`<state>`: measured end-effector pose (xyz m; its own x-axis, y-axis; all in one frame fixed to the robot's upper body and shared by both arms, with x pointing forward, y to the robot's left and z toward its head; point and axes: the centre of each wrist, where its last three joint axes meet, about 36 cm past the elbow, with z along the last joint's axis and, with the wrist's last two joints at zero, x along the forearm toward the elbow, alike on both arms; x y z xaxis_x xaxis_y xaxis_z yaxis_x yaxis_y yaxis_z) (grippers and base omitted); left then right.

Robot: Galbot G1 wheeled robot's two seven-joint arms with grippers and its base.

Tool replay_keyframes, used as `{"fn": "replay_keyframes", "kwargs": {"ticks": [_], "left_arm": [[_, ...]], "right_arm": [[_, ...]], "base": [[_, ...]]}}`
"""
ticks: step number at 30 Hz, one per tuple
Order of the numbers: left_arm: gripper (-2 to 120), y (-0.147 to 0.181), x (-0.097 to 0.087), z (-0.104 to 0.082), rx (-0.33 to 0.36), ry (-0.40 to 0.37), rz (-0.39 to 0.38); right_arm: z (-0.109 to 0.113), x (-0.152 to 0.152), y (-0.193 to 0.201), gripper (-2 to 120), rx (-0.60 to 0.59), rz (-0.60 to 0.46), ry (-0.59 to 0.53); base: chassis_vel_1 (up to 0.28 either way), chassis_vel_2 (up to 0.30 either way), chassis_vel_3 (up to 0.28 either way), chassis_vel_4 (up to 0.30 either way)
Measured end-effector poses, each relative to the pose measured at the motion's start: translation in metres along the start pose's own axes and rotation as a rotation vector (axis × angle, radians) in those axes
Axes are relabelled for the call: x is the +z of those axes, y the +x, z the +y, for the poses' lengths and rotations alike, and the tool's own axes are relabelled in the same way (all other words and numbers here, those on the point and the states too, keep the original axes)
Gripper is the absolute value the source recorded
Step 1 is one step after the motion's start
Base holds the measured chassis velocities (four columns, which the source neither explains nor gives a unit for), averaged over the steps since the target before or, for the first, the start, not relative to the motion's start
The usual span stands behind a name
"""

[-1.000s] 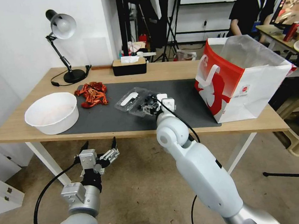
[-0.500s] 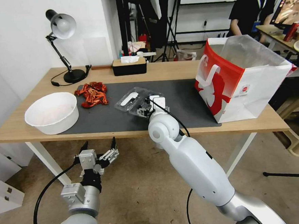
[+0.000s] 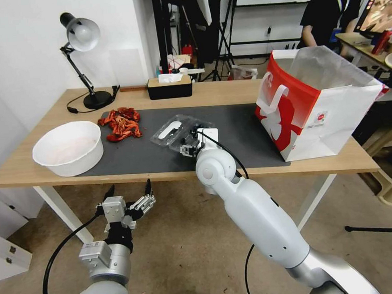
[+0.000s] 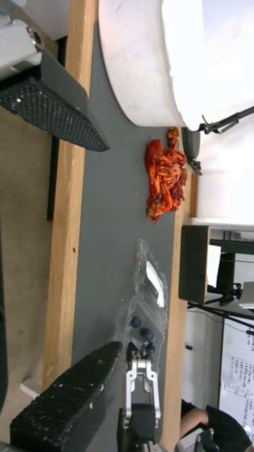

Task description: Close the takeout container lid, then place the container into the takeout bag.

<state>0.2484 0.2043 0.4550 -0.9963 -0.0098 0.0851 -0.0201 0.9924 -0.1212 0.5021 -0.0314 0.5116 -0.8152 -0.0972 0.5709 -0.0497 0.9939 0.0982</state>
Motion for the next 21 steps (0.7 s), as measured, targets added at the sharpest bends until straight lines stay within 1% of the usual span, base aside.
{"fn": "replay_keyframes", "kwargs": {"ticks": [21], "left_arm": [[100, -0.003, 0.003, 0.0, -0.004, 0.002, -0.012]], "right_arm": [[-0.024, 0.002, -0.006, 100, 0.055, 0.014, 0.002]], "base": [[0.0, 0.0, 0.0, 0.0]]}}
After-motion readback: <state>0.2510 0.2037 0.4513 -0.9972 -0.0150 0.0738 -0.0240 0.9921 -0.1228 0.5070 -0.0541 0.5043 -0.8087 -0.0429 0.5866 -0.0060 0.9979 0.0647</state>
